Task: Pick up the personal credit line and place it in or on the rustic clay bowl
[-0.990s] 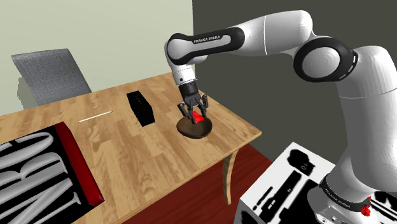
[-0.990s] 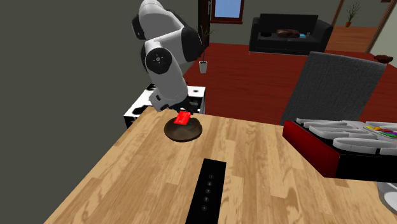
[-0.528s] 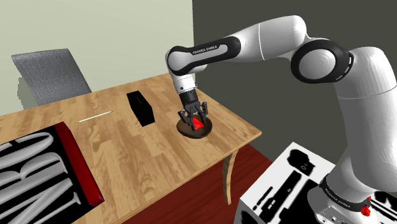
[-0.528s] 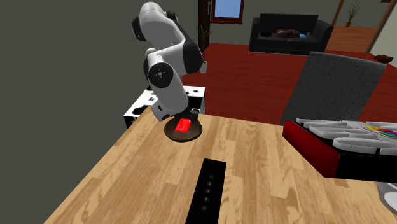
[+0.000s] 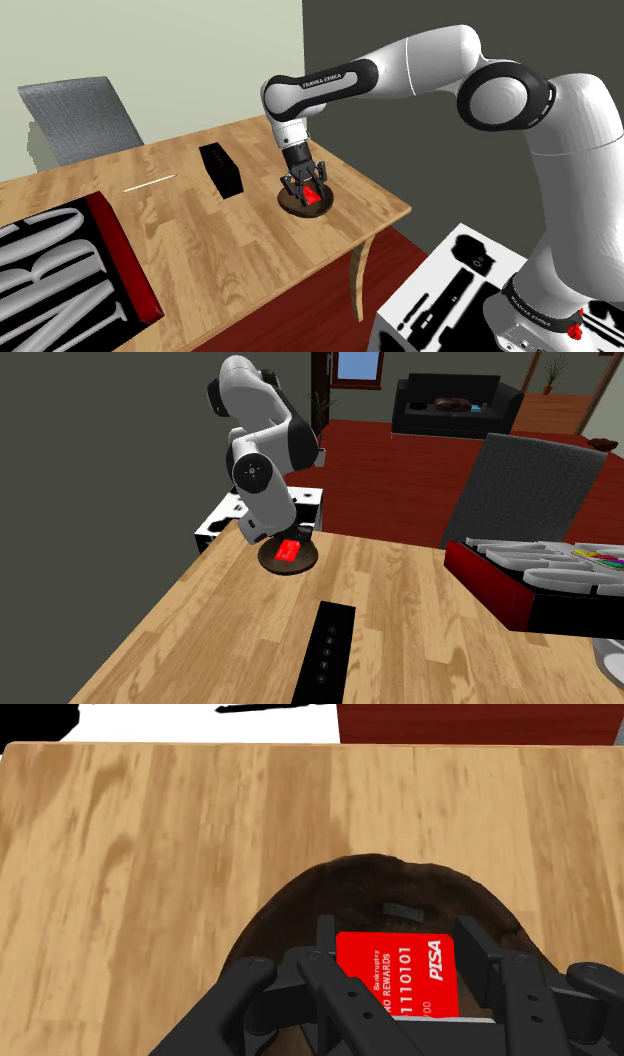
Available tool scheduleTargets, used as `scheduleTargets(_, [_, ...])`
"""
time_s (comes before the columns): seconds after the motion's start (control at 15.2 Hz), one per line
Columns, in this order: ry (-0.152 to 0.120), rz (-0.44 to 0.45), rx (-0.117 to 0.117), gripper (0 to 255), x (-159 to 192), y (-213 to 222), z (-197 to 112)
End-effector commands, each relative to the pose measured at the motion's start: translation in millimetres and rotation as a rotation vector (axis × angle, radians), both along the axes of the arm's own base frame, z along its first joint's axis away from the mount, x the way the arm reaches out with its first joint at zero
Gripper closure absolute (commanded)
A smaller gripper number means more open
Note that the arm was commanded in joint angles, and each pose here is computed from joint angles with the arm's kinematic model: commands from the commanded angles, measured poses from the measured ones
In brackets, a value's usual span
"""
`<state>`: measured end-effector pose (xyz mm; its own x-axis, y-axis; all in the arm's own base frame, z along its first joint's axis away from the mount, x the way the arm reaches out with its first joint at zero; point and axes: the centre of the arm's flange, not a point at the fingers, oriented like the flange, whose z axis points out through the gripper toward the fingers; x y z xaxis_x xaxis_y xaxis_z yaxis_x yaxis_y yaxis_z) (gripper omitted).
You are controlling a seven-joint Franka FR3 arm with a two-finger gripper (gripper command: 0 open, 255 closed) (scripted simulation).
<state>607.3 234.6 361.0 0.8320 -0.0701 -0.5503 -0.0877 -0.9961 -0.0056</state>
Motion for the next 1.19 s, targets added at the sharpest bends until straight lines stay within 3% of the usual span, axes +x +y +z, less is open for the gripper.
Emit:
scheduleTargets(0.0, [0.0, 0.0, 0.0, 0, 0.0, 0.0, 0.0])
scheduleTargets(0.33, [0.0, 0.0, 0.0, 0, 0.0, 0.0, 0.0])
scheduleTargets(0.59, [0.0, 0.0, 0.0, 0, 27.4, -2.7, 41.7])
scheduleTargets(1.12, [0.0, 0.0, 0.0, 0, 27.4, -2.6, 41.7])
